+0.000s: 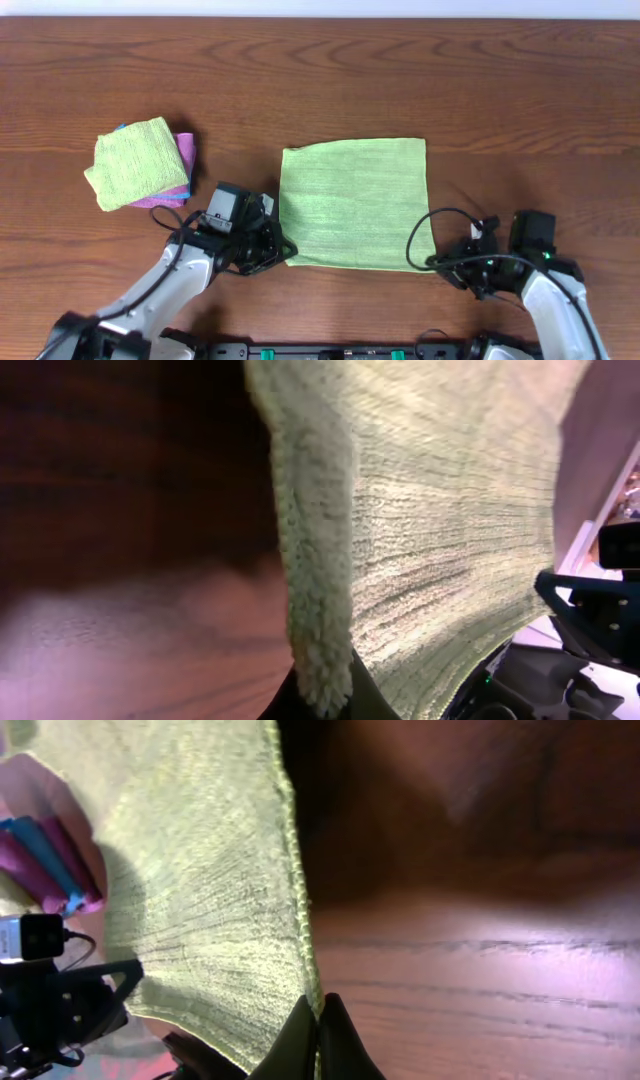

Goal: Fold the cloth
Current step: 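Lift both bottom corners and fold them up over the top edge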

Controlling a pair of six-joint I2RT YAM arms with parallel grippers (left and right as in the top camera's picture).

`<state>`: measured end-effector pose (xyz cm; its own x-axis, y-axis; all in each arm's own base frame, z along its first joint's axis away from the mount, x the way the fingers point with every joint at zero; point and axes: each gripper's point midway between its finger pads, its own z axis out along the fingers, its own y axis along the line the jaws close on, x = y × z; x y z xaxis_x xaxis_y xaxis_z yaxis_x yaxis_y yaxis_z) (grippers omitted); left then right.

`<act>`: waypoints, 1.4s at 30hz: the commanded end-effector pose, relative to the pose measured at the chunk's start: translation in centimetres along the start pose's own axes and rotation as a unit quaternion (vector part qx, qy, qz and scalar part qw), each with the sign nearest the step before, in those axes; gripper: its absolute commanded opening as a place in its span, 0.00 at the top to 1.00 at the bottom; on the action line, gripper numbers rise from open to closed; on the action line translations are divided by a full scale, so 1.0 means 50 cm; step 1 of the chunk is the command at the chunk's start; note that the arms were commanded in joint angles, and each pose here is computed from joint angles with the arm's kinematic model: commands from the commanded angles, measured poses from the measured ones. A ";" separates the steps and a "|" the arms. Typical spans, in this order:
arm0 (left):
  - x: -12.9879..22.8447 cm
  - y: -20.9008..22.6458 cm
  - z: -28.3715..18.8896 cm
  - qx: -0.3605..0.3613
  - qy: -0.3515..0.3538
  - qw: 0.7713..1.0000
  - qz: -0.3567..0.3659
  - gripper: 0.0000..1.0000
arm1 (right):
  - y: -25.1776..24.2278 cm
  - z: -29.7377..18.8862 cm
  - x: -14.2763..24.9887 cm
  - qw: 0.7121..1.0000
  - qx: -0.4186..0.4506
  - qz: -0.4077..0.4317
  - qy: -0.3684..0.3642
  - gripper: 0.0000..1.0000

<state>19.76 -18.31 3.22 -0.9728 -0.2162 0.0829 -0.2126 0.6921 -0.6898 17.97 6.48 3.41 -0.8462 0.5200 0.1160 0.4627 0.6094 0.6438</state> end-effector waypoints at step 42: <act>-0.294 -0.085 -0.038 -0.078 -0.225 0.968 0.081 0.94 | 0.152 -0.004 -0.235 0.983 -0.023 -0.099 -0.153 0.99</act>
<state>32.78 -17.93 6.49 -0.8914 -0.3407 -0.2989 -0.0999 0.7909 -0.6038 30.07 6.31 7.39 -0.8254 0.5241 -0.2097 0.2410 0.6632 0.7085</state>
